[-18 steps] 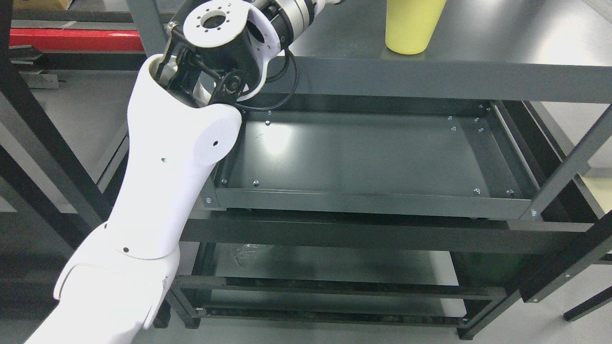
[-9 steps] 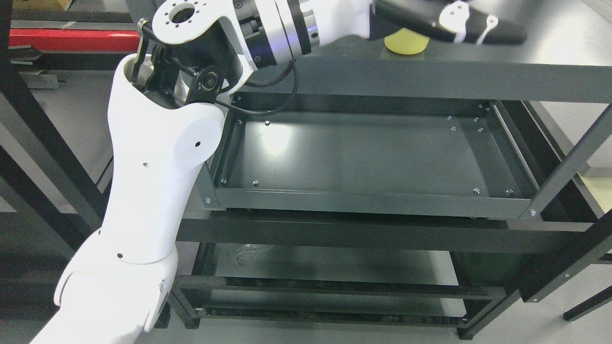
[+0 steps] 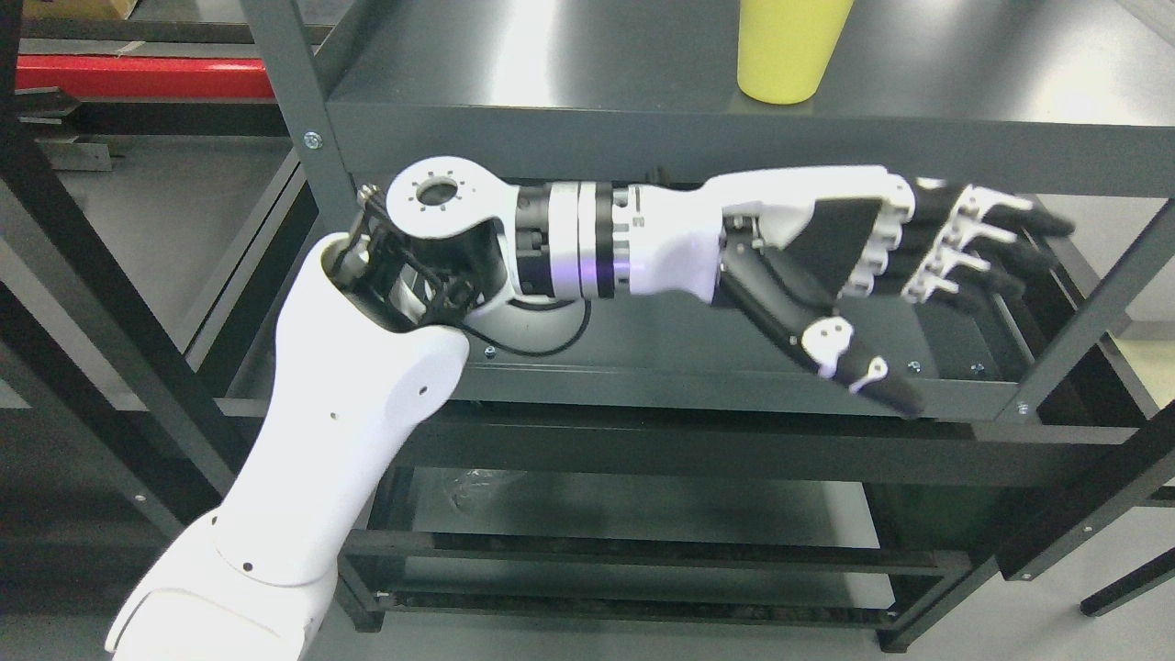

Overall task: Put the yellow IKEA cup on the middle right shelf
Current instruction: 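Withdraw the open left hand from the shelf toward the robot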

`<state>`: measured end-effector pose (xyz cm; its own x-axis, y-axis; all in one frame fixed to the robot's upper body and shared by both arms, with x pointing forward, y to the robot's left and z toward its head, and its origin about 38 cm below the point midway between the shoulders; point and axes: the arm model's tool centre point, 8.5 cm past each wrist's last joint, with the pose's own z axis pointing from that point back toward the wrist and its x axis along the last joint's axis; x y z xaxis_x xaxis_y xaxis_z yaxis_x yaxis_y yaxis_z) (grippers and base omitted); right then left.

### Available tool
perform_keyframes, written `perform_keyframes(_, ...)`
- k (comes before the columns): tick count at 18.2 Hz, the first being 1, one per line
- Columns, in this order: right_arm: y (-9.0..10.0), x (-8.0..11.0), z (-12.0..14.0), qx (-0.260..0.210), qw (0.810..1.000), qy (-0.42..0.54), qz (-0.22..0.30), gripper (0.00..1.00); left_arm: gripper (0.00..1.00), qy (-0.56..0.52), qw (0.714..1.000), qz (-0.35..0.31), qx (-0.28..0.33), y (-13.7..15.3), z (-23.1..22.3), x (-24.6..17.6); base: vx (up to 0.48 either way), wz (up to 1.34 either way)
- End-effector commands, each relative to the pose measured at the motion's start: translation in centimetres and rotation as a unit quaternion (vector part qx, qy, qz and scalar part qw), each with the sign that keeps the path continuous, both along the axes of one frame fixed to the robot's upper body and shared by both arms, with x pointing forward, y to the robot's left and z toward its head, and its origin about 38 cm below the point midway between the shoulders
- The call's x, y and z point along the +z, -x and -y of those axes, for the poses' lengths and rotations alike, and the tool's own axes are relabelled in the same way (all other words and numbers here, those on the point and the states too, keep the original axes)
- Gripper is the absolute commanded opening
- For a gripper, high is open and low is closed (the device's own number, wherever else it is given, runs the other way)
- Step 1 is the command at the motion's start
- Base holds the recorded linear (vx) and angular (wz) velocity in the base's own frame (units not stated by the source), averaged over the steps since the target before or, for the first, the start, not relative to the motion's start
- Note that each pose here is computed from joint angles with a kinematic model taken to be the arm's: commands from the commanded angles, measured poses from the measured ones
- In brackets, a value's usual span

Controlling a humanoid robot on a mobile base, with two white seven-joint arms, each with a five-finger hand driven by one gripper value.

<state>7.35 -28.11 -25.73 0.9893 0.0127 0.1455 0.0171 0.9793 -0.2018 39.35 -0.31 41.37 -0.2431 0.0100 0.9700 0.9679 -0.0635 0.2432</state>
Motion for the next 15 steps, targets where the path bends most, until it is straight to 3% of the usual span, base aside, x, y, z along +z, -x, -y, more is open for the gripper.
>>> perform_keyframes(1, 0.9, 0.0, 1.0, -0.004, 1.000, 0.006, -0.007, 0.99, 0.97, -0.095, 0.989, -0.101, -0.041, 3.1, 3.3, -13.3, 0.000, 0.00)
perform_keyframes(2, 0.9, 0.0, 1.0, -0.004, 1.000, 0.006, -0.007, 0.99, 0.98, -0.089, 0.991, -0.103, -0.002, 2.5, 4.0, -16.3, 0.000, 0.00)
perform_keyframes(5, 0.9, 0.0, 1.0, -0.004, 1.000, 0.006, -0.007, 0.99, 0.98, -0.025, 0.983, -0.042, 0.179, -4.1, -0.8, -20.8, 0.000, 0.00)
perform_keyframes(9, 0.9, 0.0, 1.0, -0.004, 1.000, 0.006, -0.007, 1.00, 0.98, 0.089, 0.915, -0.019, 0.392, -8.8, -9.0, -20.2, 0.000, 0.00)
perform_keyframes(13, 0.9, 0.0, 1.0, -0.004, 1.000, 0.006, -0.007, 0.99, 0.98, 0.114, 0.872, 0.042, 0.475, -8.2, -14.6, -22.1, 0.000, 0.00)
perform_keyframes(15, 0.9, 0.0, 1.0, -0.004, 1.000, 0.006, -0.007, 0.99, 0.98, 0.123, 0.858, 0.040, 0.496, -7.4, -16.6, -23.1, 0.000, 0.00)
